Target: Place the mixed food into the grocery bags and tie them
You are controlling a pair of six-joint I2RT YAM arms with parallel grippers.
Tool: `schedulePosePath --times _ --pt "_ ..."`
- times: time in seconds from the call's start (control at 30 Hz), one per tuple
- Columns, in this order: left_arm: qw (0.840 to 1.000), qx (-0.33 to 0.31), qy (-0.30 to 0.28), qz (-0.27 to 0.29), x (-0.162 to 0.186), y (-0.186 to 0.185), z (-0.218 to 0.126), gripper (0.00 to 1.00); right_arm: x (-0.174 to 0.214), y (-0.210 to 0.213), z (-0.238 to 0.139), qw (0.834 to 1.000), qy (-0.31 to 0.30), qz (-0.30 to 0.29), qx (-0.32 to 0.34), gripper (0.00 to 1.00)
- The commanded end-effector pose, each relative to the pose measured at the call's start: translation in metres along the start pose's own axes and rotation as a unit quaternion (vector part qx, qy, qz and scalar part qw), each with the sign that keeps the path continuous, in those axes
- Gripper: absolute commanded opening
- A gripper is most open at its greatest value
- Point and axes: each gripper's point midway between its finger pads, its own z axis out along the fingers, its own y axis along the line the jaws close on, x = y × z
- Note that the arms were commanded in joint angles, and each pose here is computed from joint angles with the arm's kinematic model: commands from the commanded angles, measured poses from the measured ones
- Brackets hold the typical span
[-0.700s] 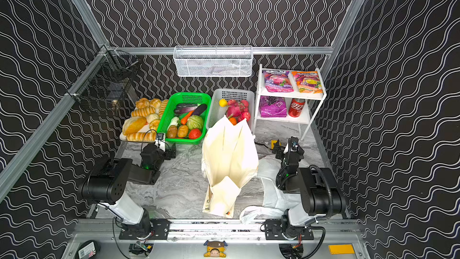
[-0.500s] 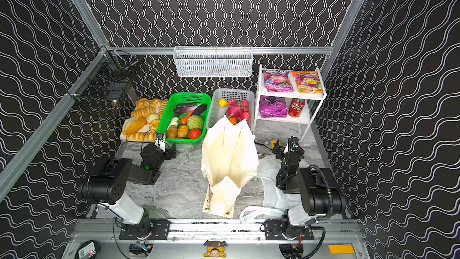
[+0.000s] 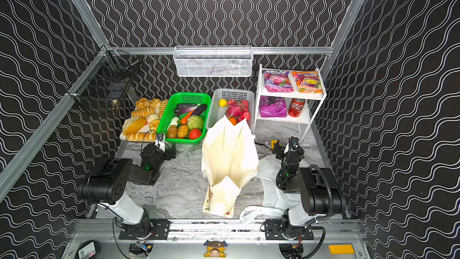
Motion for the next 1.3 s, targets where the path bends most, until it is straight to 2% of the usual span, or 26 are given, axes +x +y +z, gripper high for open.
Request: schedulePosePath --times 0.0,0.1,0.2,0.37,0.43,0.5,0.57,0.67,0.77,0.83,0.87,0.97,1.0,1.03,1.07,1.1,1.13,1.2,1.27 --pt "0.999 -0.033 -0.034 -0.016 -0.011 0.013 -0.008 0.99 -0.007 0.003 -0.002 1.000 -0.016 0.003 -0.009 1.00" --pt "0.999 -0.015 -0.046 -0.009 -0.011 0.006 -0.012 0.99 -0.007 0.004 -0.001 1.000 -0.015 0.003 -0.011 1.00" --pt "0.998 -0.032 -0.057 -0.016 -0.017 0.013 -0.020 0.99 -0.011 0.003 -0.005 1.000 -0.026 0.004 -0.013 1.00" --pt "0.997 -0.051 -0.052 -0.028 -0.048 0.025 -0.038 0.99 -0.029 -0.002 -0.008 1.000 -0.006 0.014 0.006 1.00" --pt "0.993 -0.066 -0.045 -0.082 -0.071 0.034 -0.049 0.99 -0.049 -0.001 -0.017 0.999 -0.007 0.031 0.003 1.00" --pt "0.992 -0.050 -0.032 -0.114 -0.094 0.032 -0.057 0.99 -0.069 -0.006 -0.026 0.996 0.001 0.091 0.020 1.00" --pt "0.988 -0.043 -0.020 -0.145 -0.120 0.034 -0.066 0.99 -0.085 -0.003 -0.036 0.989 0.047 0.139 0.017 1.00" --pt "0.976 -0.020 0.015 -0.219 -0.152 0.030 -0.087 0.99 -0.110 0.030 -0.058 0.980 0.116 0.147 -0.069 1.00" --pt "0.968 0.075 0.056 -0.233 -0.177 0.001 -0.114 0.99 -0.128 0.063 -0.091 0.951 0.178 0.198 -0.159 1.00" --pt "0.949 0.211 0.058 -0.228 -0.205 -0.040 -0.138 0.98 -0.141 0.085 -0.117 0.923 0.214 0.228 -0.224 0.98" --pt "0.934 0.260 0.067 -0.237 -0.214 -0.054 -0.149 0.95 -0.143 0.095 -0.129 0.908 0.233 0.239 -0.253 0.97" --pt "0.864 0.408 0.103 -0.276 -0.234 -0.099 -0.188 0.91 -0.150 0.117 -0.166 0.862 0.294 0.252 -0.327 0.93" --pt "0.845 0.441 0.113 -0.279 -0.238 -0.112 -0.201 0.92 -0.150 0.126 -0.179 0.842 0.314 0.257 -0.355 0.91" --pt "0.834 0.463 0.127 -0.270 -0.239 -0.125 -0.212 0.92 -0.146 0.130 -0.189 0.825 0.335 0.261 -0.372 0.89" --pt "0.833 0.471 0.138 -0.254 -0.238 -0.134 -0.220 0.92 -0.140 0.133 -0.196 0.813 0.357 0.266 -0.375 0.88" --pt "0.838 0.473 0.150 -0.229 -0.235 -0.145 -0.229 0.93 -0.149 0.136 -0.204 0.808 0.357 0.263 -0.389 0.88" --pt "0.847 0.464 0.161 -0.202 -0.230 -0.154 -0.233 0.94 -0.146 0.138 -0.209 0.803 0.367 0.258 -0.394 0.87" --pt "0.859 0.451 0.190 -0.151 -0.217 -0.171 -0.239 0.93 -0.138 0.141 -0.215 0.798 0.387 0.246 -0.390 0.84" --pt "0.857 0.452 0.220 -0.117 -0.207 -0.185 -0.241 0.91 -0.132 0.141 -0.217 0.803 0.401 0.227 -0.377 0.81"
